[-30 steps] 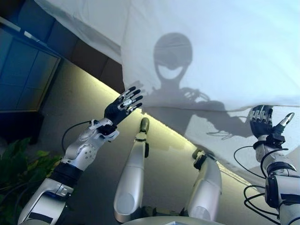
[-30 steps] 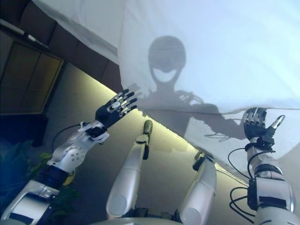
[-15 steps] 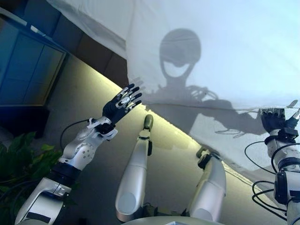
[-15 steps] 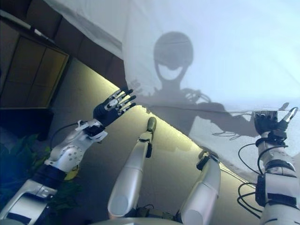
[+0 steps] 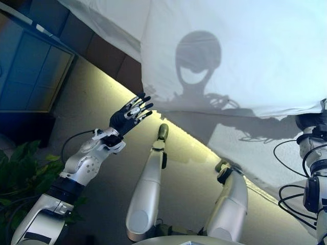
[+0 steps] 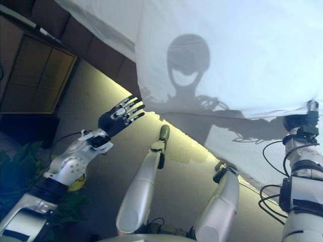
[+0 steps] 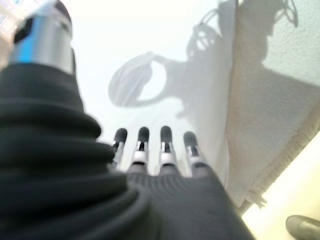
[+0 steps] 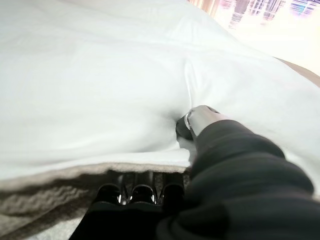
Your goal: Make the bed neatly
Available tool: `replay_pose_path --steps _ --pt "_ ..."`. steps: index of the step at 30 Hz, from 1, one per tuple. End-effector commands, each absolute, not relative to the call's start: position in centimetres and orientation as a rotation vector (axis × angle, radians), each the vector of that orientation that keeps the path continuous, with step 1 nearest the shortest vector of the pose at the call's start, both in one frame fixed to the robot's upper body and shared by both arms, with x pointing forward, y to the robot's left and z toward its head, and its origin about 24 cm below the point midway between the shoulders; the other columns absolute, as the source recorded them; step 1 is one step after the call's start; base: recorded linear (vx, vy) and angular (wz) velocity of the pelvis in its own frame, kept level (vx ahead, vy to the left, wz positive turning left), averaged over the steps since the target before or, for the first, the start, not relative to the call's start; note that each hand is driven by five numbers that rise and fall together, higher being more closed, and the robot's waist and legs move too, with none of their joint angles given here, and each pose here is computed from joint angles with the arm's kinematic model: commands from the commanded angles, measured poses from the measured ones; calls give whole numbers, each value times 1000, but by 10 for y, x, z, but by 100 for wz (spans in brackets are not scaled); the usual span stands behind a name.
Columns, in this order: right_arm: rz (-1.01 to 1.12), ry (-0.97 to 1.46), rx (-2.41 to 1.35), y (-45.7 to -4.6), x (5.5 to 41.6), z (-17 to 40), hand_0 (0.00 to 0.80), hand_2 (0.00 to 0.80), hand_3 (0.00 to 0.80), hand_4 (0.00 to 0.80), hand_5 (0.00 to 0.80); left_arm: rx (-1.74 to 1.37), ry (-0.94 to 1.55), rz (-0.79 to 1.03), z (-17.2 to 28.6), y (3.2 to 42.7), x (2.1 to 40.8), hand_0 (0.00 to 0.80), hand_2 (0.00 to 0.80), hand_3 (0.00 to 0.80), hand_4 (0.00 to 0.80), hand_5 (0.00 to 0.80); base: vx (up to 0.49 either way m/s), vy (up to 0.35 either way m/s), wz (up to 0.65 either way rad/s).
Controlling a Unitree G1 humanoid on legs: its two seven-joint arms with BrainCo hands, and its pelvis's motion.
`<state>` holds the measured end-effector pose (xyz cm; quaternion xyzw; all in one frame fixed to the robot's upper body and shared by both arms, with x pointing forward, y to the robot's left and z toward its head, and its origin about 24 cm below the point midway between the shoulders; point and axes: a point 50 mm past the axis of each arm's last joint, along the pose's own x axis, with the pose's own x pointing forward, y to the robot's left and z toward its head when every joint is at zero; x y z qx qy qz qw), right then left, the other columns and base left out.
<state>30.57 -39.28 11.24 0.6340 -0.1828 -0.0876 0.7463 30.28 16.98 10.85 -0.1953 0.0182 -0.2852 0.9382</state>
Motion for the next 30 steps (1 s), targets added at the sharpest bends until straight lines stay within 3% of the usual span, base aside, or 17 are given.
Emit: replay_pose_path --steps 1,8,14,24,30 --pt "-179 -408 1355 -400 292 105 800 800 800 800 800 -468 -11 -633 113 159 296 0 0 0 0 0 1 63 0" --pt "-198 -282 1293 -370 285 52 800 800 800 800 800 -563 78 -554 96 153 297 0 0 0 0 0 6 21 0" --pt "-90 -133 1211 -319 298 26 800 800 800 800 800 -640 140 -494 84 140 300 0 0 0 0 0 16 21 -5" --pt "100 -78 1194 -228 315 39 800 800 800 800 800 -828 248 -426 67 120 292 0 0 0 0 0 16 18 -9" --pt "115 -126 1131 -208 320 62 800 800 800 800 800 -1055 580 -380 33 100 273 0 0 0 0 0 11 -38 -3"
